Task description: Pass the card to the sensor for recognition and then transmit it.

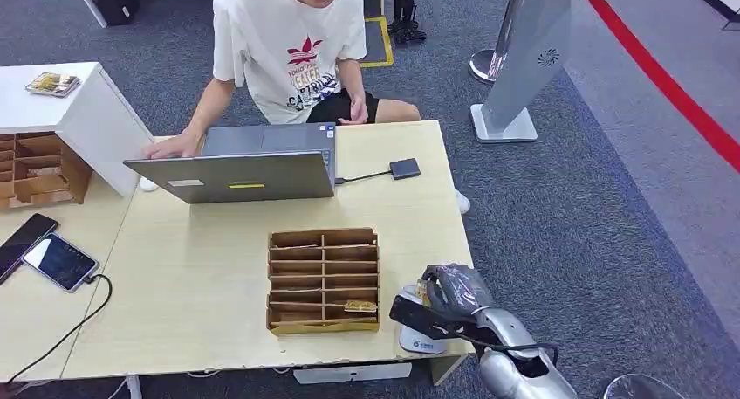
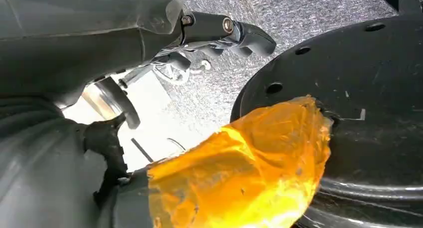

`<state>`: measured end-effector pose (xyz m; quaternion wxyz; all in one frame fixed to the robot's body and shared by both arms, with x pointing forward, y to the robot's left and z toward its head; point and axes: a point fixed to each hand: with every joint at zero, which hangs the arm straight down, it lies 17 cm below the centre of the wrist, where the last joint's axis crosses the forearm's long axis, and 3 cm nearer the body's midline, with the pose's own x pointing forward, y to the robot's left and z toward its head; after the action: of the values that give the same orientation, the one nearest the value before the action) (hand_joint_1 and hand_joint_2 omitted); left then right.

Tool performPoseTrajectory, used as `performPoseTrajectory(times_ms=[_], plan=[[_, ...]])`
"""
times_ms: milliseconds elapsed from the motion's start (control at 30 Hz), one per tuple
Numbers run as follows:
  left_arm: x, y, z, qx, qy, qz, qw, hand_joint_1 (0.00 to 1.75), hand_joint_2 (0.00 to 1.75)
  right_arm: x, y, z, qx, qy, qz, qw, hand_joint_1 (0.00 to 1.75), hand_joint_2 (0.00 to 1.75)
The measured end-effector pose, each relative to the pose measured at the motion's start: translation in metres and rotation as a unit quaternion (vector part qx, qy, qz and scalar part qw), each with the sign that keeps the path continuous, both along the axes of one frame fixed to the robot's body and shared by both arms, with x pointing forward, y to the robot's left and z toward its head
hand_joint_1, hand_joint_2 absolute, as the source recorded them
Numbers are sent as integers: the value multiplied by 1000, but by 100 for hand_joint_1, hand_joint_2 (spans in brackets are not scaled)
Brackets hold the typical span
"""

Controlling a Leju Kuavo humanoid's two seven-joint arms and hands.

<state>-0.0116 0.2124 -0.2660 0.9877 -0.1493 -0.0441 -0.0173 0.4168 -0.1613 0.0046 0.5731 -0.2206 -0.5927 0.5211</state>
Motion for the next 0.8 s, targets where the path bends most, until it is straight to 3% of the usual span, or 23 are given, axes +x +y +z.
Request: performPoseTrajectory(times_ms=[800], plan=[[0,0,0,1,-1,2,1000,0,0,-1,0,2,-68,-57,-1,996,175,175]])
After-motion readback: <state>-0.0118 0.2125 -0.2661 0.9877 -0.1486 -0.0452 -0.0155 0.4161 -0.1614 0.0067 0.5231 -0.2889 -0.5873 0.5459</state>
